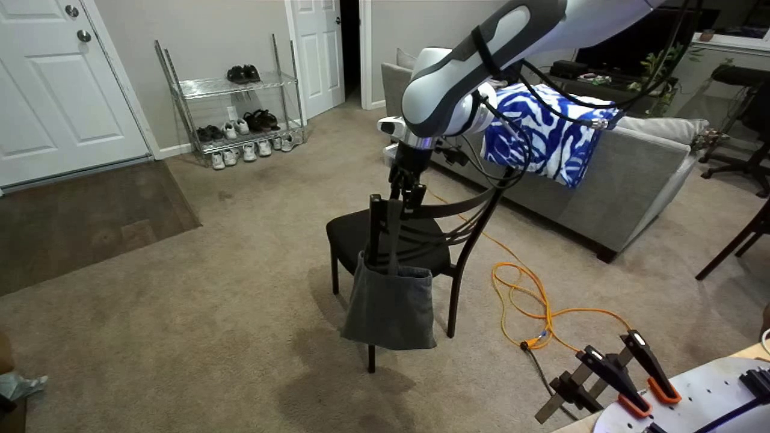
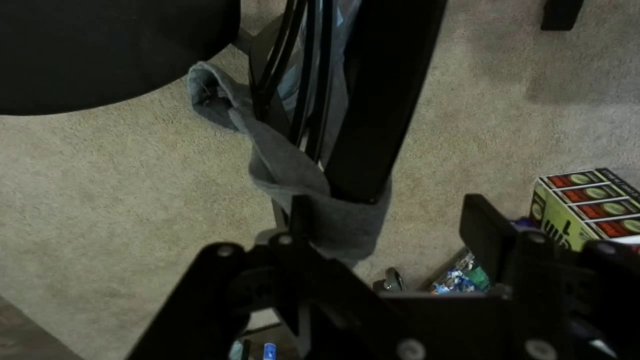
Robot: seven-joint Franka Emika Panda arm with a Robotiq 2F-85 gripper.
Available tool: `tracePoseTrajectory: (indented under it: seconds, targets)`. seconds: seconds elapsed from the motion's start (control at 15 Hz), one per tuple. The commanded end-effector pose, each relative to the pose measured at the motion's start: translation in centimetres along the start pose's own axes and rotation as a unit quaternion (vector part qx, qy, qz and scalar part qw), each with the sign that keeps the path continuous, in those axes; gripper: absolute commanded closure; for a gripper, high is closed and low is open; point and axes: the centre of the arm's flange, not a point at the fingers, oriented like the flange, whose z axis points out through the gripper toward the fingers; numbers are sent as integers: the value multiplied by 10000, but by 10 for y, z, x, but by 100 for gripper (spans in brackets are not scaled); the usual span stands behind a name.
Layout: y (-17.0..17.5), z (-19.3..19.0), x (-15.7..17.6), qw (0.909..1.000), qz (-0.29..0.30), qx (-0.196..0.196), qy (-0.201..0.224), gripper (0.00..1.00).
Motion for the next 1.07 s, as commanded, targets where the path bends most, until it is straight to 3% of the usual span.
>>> tracePoseTrajectory:
  seconds: [0.0,0.47,1.0]
  targets:
    - [-9,-6,2,9999,105,-36,-13,52]
    - [-15,-22,3,9991,173,-381,-25,96]
    - [-52,-46,9,9952,285,-940,-40,96]
